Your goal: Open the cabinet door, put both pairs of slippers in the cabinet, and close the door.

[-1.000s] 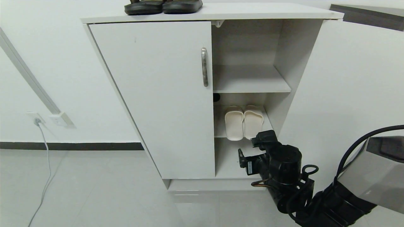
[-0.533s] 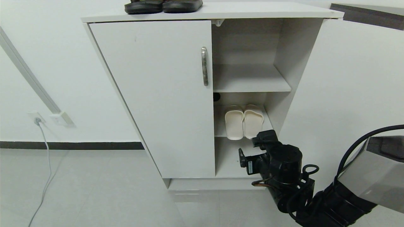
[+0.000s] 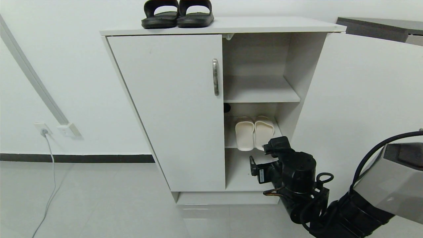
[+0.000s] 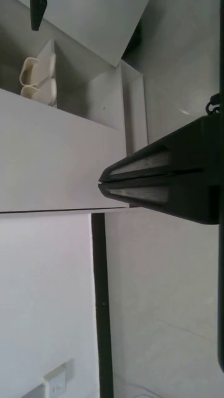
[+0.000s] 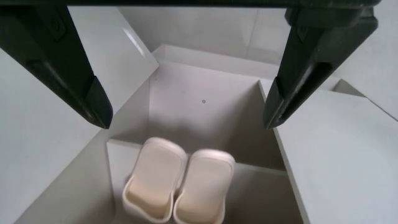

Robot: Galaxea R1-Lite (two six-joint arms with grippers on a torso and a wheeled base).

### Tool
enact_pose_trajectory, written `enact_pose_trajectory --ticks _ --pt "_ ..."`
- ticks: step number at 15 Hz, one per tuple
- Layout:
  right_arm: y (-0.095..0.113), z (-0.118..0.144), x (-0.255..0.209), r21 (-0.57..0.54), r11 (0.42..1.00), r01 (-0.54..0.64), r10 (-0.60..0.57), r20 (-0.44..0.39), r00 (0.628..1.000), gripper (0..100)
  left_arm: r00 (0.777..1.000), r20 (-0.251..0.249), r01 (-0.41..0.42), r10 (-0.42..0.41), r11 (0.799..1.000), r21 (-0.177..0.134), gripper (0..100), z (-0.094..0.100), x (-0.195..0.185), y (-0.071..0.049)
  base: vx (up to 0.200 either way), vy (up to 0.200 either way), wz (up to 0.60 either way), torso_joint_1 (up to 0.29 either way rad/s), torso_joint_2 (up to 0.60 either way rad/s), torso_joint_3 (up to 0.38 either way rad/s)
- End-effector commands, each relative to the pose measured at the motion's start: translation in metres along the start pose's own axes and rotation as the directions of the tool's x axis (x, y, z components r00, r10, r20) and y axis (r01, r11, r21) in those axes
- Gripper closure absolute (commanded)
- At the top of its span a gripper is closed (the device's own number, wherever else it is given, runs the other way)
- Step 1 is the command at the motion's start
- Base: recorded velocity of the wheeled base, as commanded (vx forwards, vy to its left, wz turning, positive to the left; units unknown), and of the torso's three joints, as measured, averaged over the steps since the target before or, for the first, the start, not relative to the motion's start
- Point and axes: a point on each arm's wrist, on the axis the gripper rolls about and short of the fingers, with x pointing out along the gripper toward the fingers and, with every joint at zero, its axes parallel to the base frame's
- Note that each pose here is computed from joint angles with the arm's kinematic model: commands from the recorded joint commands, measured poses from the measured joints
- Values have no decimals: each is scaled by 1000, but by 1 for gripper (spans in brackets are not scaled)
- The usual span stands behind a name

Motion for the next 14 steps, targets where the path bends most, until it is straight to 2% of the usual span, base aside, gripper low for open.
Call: enact_pose_trajectory --ticks 1,7,14 --pt "0 -1 0 -1 1000 0 0 -1 1000 0 1000 -2 0 0 1000 0 100 0 0 0 0 0 0 -2 2 193" --pt "-1 0 -1 4 1000 2 -2 16 1000 0 1000 -2 0 0 1000 5 100 0 0 0 0 0 0 1 0 172" --pt "-1 0 -1 0 1000 2 -2 18 1000 0 1000 -2 0 0 1000 0 100 0 0 0 0 0 0 0 0 0"
